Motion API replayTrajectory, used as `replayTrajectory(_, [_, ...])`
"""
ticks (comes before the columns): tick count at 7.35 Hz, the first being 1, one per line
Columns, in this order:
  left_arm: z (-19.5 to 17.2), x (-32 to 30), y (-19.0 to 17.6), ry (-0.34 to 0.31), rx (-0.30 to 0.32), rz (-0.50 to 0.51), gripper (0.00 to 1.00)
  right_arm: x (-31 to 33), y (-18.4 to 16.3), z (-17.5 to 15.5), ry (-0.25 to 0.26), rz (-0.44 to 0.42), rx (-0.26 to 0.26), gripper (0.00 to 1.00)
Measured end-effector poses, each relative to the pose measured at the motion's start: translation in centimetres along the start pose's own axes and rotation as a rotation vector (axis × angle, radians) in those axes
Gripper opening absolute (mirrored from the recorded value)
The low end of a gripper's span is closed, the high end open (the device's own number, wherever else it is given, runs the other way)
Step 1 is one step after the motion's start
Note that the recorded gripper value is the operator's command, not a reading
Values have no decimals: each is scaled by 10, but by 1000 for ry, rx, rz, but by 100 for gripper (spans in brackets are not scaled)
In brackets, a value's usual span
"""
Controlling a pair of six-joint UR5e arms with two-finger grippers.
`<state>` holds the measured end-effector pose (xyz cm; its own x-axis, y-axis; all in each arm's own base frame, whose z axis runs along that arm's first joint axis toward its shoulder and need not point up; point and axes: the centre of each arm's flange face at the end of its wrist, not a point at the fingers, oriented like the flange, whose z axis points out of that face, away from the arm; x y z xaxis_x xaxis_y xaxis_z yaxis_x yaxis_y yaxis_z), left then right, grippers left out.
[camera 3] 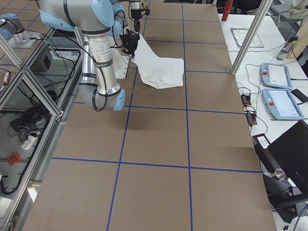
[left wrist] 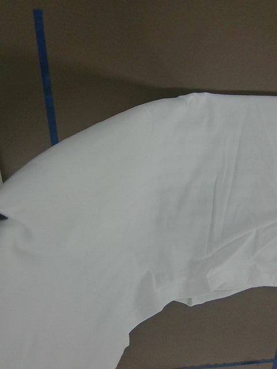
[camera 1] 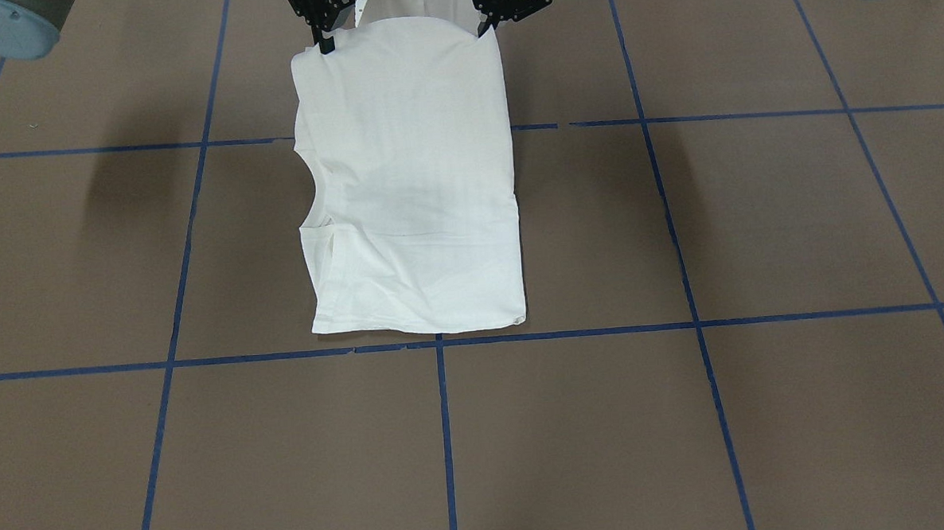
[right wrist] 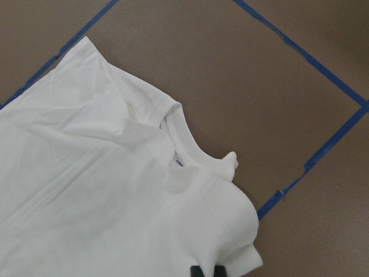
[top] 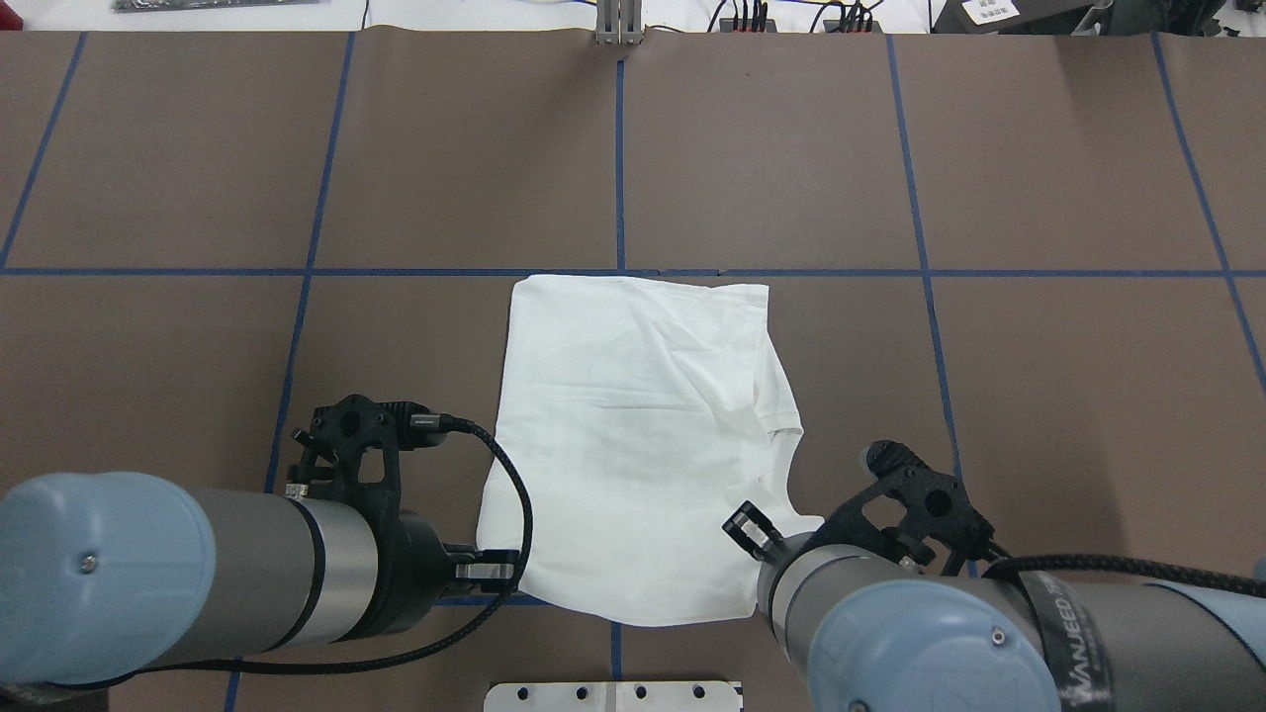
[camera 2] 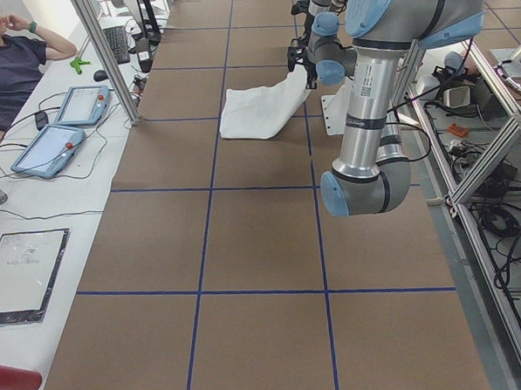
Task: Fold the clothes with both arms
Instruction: 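Lift the near edge with both grippers and fold it toward the collar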
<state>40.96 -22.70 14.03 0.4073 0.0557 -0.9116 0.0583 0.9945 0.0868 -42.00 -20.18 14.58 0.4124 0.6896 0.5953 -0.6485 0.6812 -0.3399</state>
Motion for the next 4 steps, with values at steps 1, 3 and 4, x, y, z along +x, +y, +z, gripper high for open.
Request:
replayTrajectory(1, [5,4,-17,-13,28,9,0,-13,-14,5,-14,-1,26,0])
replayTrajectory(3, [17,3,-67,-59,105,14,0,-51,-41,23,-28,-2,89,0])
replayTrajectory(4, [28,3,-99,-97,145,16,0,-71,-54,38,-28,2,115,0])
